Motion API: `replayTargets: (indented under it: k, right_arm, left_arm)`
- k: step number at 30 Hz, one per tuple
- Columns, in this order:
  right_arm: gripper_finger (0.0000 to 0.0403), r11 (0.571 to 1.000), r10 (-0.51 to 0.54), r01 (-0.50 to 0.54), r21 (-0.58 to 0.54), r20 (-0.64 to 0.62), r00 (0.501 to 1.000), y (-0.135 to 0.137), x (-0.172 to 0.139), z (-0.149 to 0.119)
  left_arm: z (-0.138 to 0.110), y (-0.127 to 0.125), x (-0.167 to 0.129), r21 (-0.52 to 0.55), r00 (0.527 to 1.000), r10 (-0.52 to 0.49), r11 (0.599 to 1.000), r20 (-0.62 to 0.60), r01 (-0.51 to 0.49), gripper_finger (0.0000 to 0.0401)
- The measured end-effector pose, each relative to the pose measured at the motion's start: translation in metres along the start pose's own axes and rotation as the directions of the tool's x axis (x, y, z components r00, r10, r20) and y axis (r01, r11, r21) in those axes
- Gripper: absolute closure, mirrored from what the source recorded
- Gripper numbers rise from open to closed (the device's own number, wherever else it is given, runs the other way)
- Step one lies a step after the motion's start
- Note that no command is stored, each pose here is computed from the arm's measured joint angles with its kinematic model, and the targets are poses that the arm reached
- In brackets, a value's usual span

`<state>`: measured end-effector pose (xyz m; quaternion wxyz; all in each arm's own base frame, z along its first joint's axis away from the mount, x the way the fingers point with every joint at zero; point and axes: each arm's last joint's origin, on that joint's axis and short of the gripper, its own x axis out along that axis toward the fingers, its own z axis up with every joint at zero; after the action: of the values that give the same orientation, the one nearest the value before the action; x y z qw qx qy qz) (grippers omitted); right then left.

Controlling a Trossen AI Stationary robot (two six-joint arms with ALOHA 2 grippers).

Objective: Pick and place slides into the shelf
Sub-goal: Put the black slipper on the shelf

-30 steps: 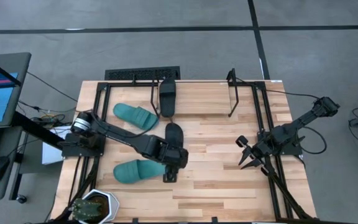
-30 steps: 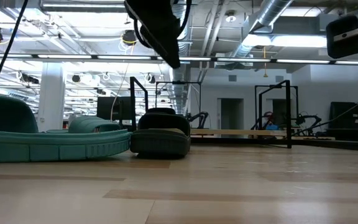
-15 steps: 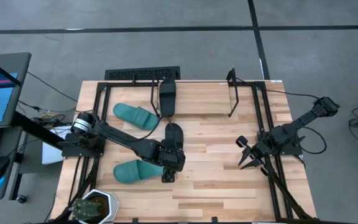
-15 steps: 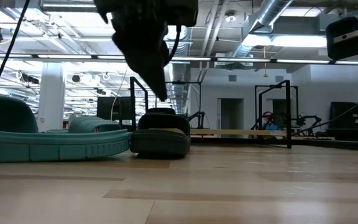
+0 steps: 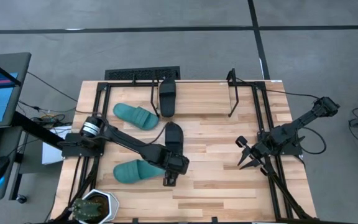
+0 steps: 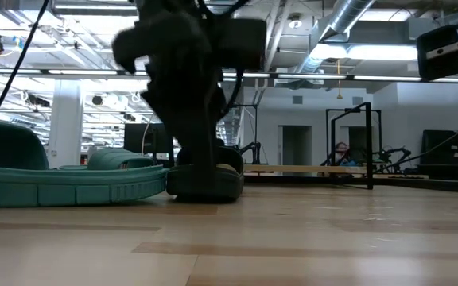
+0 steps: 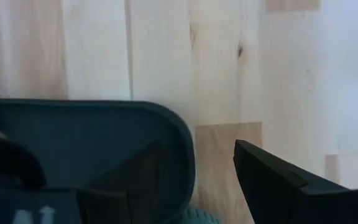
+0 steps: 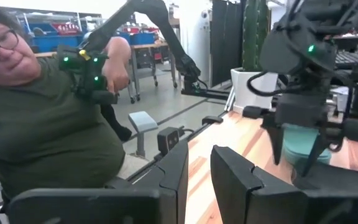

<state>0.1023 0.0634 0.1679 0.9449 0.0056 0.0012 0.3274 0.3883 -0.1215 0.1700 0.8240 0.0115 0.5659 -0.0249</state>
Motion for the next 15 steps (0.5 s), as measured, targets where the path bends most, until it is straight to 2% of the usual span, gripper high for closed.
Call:
replayTargets:
  k: [4, 15]
  right_arm:
    - [0.0344, 1.000, -0.017, 0.017, 0.003, -0.010, 1.000, -0.001, 0.000, -0.001]
    - [0.0344, 0.999, -0.031, 0.031, 0.014, -0.017, 0.999, -0.002, 0.000, -0.002]
  left_arm:
    - [0.000, 0.000, 0.014, 0.004, 0.999, -0.019, 1.000, -0.038, 0.020, 0.0209]
    - [-0.001, 0.008, 0.019, -0.030, 0.997, 0.000, 1.000, -0.074, -0.003, 0.0209]
